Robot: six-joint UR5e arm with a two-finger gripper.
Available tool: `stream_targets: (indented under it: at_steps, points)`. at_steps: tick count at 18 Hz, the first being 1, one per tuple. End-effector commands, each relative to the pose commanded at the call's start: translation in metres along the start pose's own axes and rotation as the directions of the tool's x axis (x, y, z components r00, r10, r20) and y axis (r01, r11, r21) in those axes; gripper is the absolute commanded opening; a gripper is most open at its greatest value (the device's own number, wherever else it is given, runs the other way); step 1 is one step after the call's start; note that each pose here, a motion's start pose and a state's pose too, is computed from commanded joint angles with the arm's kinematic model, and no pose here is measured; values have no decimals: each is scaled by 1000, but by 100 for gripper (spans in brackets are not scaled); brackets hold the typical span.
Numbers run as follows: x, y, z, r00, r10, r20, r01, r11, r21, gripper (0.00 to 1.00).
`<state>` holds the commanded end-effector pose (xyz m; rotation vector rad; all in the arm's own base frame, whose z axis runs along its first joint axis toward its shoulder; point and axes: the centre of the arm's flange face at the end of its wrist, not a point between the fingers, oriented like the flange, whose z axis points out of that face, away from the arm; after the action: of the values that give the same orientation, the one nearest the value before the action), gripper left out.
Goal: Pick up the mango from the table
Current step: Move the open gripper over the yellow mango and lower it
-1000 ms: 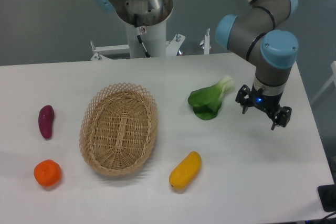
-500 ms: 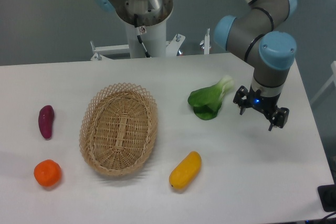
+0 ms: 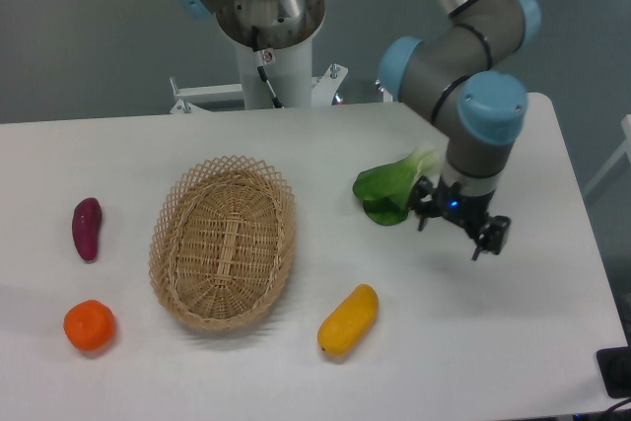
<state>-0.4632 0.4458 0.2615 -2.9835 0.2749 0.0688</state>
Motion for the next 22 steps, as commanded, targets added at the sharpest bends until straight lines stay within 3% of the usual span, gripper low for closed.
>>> stream_targets:
  at_steps: [7, 10, 22]
  points:
    - [37, -63, 29, 999, 17, -45, -16, 999, 31, 100]
    - [33, -88, 45, 1000, -14, -20, 15, 999, 47, 100]
    - [45, -115, 69, 999, -13, -40, 15, 999, 41, 100]
